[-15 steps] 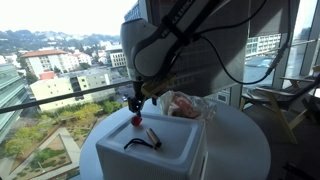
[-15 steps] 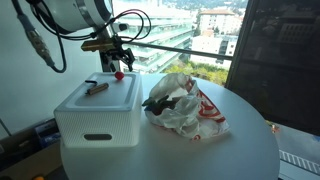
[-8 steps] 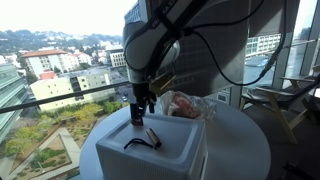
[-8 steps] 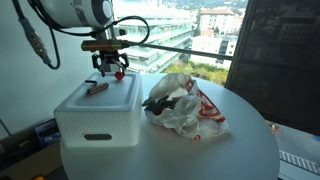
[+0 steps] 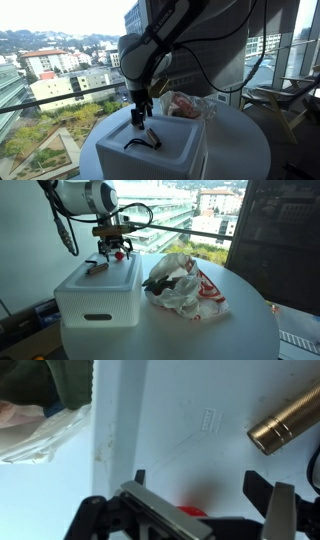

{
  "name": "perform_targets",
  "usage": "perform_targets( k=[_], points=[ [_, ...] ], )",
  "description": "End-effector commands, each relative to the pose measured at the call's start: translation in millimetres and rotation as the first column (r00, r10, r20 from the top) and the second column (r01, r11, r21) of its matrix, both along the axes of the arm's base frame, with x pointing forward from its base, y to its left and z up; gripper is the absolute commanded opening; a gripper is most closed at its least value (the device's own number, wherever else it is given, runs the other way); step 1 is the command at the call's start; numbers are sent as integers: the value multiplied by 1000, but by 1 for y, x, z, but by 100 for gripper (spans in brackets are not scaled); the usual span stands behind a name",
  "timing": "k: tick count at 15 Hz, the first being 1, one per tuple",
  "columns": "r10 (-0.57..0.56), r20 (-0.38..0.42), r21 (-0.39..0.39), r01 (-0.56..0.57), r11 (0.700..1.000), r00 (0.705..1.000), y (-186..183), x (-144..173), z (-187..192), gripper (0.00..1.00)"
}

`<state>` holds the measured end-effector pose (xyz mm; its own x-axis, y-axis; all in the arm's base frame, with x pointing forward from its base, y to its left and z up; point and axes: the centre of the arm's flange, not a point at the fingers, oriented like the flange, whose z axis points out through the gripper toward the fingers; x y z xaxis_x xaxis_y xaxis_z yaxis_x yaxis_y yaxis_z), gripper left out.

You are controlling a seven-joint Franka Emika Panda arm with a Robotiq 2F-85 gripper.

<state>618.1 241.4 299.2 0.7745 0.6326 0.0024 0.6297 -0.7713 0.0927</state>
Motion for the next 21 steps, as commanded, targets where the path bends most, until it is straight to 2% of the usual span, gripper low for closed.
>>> perform_targets(
  k=[1,9,10,11,12,15,17,21],
  points=[
    [48,8,-32,-48,998,999,12,29,-2,100],
    [116,34,-41,-115,993,993,28,46,-3,100],
    [125,33,-37,-124,992,992,28,46,-3,75],
    [125,25,-34,-124,992,992,29,46,-2,74],
    [125,27,-40,-124,992,992,30,45,-3,68],
    [108,37,-53,-106,993,993,32,38,0,42],
    [98,57,-63,-94,994,994,33,32,4,29],
    [3,135,-84,9,996,991,18,25,24,27]
  ],
)
